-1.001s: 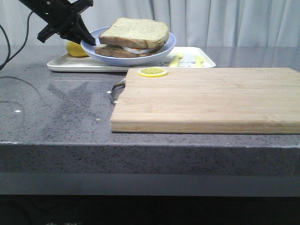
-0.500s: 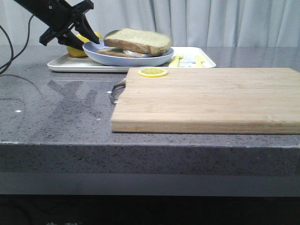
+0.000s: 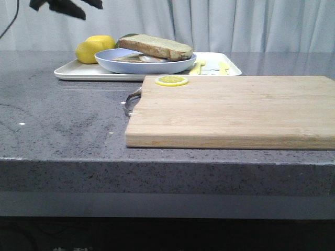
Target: Place bread and move sandwich to tray
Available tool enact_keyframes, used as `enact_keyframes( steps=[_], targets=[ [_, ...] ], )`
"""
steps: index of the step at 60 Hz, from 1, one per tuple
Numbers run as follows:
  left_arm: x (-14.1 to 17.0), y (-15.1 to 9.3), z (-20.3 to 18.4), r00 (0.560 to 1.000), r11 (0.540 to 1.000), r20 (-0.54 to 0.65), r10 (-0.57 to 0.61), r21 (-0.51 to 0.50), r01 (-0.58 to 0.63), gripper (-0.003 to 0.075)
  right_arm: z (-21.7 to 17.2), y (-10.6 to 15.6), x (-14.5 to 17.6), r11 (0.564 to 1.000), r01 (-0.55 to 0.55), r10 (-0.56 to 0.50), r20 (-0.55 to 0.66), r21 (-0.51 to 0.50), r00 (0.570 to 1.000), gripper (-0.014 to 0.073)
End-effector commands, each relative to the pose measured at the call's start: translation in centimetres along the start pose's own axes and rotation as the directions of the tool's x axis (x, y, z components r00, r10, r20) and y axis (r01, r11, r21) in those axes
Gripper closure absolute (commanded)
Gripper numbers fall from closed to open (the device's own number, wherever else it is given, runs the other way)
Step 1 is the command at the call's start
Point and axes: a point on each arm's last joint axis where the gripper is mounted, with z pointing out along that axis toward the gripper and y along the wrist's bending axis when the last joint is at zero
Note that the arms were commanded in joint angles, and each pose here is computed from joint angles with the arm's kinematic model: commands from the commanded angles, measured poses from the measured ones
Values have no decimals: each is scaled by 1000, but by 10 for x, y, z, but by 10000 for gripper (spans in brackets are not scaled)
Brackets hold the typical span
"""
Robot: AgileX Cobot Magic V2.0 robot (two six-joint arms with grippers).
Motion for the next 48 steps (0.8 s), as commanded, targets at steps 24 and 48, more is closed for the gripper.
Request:
enact_keyframes(
  steps=[24, 48],
  targets=[
    [-28, -98, -83, 951, 949, 146, 273, -203, -241, 739, -1, 0, -16, 1000, 2, -3, 106, 9, 994, 669],
    [19, -127, -87, 928, 818, -196, 317, -439, -372, 739, -1, 0, -16, 1000, 2, -3, 106, 9, 994, 669]
  ],
)
